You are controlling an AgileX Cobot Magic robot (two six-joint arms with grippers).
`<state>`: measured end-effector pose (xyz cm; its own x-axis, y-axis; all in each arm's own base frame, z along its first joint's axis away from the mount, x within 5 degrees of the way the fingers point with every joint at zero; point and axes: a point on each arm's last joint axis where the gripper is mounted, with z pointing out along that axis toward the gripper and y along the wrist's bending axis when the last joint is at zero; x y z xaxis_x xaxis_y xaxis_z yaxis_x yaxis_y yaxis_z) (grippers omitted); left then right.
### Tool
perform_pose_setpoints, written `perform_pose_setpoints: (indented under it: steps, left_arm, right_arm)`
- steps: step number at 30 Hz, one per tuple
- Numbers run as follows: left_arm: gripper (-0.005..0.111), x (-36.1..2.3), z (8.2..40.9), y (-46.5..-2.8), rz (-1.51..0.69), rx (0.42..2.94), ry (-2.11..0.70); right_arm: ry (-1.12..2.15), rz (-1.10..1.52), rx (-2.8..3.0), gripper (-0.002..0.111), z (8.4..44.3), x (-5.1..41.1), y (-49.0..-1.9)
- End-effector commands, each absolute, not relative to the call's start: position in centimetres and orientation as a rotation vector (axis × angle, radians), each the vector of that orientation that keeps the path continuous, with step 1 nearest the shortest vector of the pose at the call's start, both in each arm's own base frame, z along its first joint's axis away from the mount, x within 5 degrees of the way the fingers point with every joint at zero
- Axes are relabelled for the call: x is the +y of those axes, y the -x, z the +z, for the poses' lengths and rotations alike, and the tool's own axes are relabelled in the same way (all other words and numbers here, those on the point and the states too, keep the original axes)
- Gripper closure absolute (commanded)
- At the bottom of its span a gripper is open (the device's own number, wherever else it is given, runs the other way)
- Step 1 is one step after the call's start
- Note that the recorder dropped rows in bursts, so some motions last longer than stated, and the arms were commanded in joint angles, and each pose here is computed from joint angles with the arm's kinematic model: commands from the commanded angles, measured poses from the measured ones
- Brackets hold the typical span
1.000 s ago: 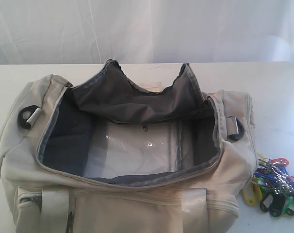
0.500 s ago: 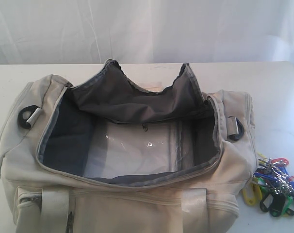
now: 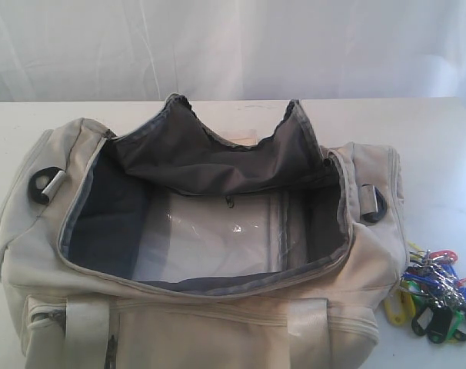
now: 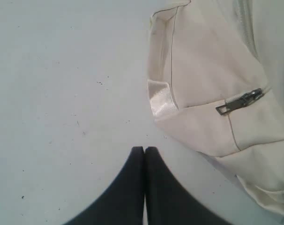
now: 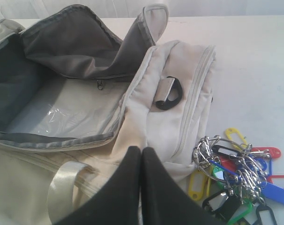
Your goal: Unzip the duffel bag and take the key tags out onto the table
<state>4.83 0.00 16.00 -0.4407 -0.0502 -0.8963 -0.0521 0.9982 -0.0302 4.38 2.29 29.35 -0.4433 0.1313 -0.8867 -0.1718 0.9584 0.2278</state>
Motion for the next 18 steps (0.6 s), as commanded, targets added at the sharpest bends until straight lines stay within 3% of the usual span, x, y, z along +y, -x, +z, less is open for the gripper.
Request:
perform_pose_setpoints:
  steps: [1, 18]
  left_arm:
    - [0.107, 0.20, 15.67, -4.73, 0.057, 2.050, 0.010]
    - [0.107, 0.26, 16.65, -5.16, 0.073, 1.932, 0.005]
  right_arm:
    - [0.034, 0.340, 1.992, 0.108, 29.30, 2.28, -4.32]
    - [0.034, 0.340, 1.992, 0.108, 29.30, 2.28, -4.32]
